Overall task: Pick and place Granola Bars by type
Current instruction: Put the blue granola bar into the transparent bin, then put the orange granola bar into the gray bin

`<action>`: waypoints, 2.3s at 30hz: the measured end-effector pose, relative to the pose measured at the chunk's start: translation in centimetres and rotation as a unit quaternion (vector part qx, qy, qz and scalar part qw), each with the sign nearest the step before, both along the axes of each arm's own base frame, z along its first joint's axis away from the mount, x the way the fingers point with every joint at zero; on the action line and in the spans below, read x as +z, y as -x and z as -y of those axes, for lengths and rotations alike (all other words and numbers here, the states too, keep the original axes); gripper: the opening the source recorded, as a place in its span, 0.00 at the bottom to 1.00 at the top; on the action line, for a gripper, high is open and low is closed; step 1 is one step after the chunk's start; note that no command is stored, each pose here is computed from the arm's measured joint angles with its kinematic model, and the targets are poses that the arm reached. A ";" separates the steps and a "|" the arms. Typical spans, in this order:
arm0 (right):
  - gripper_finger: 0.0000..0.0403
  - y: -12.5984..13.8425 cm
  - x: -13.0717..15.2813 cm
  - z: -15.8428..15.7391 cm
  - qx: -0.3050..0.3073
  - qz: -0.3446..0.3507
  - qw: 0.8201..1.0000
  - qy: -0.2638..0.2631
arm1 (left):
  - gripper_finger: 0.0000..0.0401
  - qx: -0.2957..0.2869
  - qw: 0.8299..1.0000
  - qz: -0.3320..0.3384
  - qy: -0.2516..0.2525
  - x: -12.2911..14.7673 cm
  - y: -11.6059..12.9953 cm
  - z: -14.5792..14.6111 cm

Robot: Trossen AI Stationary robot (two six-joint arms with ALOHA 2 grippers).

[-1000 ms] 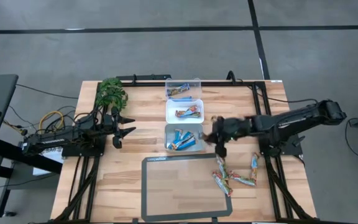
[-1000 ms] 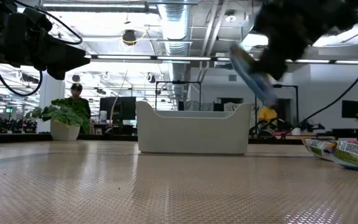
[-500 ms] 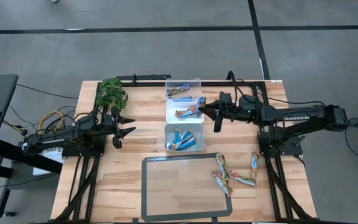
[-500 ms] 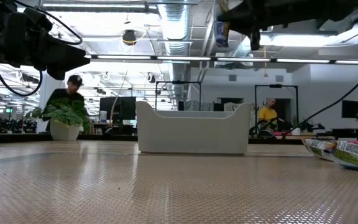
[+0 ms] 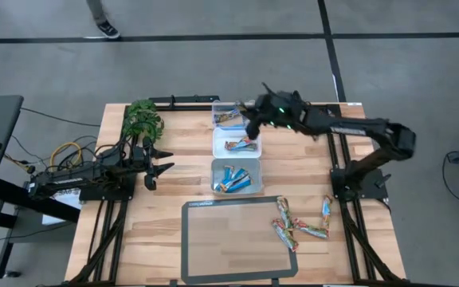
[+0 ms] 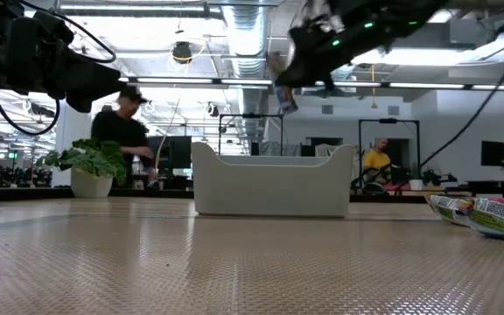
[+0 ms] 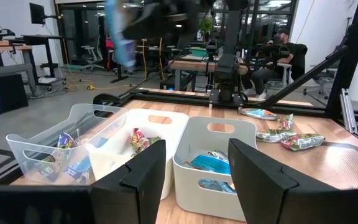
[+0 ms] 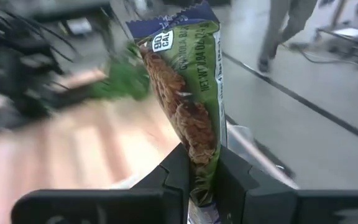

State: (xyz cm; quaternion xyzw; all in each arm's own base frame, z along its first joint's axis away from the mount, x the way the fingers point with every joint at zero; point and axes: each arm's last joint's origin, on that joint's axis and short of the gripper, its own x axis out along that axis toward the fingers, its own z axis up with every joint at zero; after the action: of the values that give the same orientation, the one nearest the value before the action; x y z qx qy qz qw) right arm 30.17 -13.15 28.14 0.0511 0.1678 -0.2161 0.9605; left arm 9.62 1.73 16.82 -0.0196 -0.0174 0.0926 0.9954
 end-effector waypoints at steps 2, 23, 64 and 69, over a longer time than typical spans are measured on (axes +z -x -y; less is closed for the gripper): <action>0.11 -1.2 0.2 1.6 -0.005 -0.034 0.999 0.014 | 0.42 0.000 1.000 0.000 0.000 0.0 0.0 0.0; 0.12 -7.1 -4.1 8.8 0.095 -0.340 0.933 0.066 | 0.42 0.000 1.000 0.000 0.000 0.0 0.0 0.0; 0.52 0.8 5.7 -3.5 0.005 -0.118 0.946 -0.303 | 0.42 0.000 1.000 0.001 0.003 0.0 0.0 0.0; 0.52 3.6 3.4 -9.5 0.018 -0.142 0.918 -0.370 | 0.42 0.000 1.000 0.000 0.000 0.0 0.0 0.0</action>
State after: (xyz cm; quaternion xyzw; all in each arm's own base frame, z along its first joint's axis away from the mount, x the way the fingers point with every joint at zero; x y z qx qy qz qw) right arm 26.60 -3.64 31.57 0.3682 0.3714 -0.1267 0.8429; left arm 9.62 1.73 16.82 -0.0192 -0.0177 0.0925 0.9954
